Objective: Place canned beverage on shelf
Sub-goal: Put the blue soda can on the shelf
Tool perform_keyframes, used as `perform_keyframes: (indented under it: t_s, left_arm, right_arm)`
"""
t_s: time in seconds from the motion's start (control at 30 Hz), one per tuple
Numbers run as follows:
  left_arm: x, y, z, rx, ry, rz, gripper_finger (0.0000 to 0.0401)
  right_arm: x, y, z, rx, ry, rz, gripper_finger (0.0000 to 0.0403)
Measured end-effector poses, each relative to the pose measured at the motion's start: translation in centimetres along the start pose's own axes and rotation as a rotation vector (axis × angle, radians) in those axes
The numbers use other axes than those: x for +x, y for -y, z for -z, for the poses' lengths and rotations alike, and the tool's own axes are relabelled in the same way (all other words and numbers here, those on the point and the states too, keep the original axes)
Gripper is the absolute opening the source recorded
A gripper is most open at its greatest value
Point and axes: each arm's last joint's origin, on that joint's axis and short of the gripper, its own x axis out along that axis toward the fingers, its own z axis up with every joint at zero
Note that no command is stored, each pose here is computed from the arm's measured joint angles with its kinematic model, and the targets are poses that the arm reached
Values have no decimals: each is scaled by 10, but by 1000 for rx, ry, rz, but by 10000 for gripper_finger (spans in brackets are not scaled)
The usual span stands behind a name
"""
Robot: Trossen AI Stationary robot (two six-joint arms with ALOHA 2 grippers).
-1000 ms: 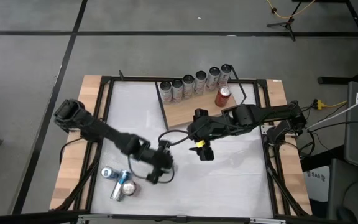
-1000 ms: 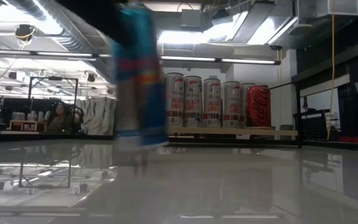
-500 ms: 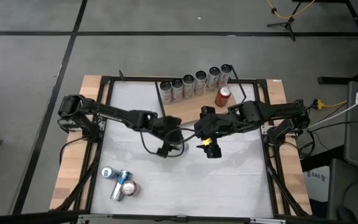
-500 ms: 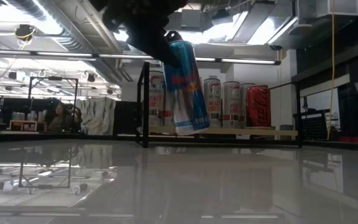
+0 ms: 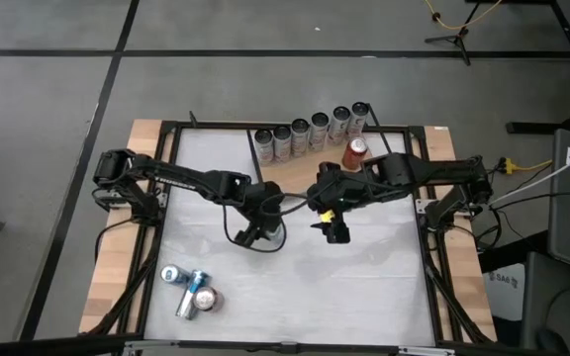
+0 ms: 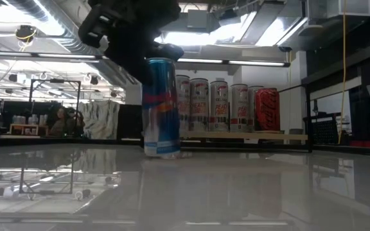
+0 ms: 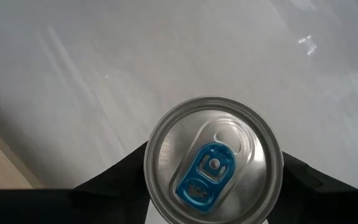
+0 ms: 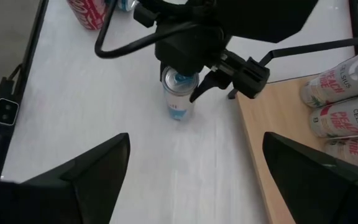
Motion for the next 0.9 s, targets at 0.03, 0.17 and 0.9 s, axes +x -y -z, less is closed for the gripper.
perform_keyframes:
  t_s: [0.03,0.17,0.9]
  left_arm:
    - [0,0,0,10,-1,0,218]
    - [0,0,0,14,2,-1,219]
    - [-1,-1,0,7,-8,-37,267]
  right_arm:
    - [0,0,0,-10,0,0,363]
    - [0,0,0,-20,0,-1,363]
    - [0,0,0,-18,3,-1,363]
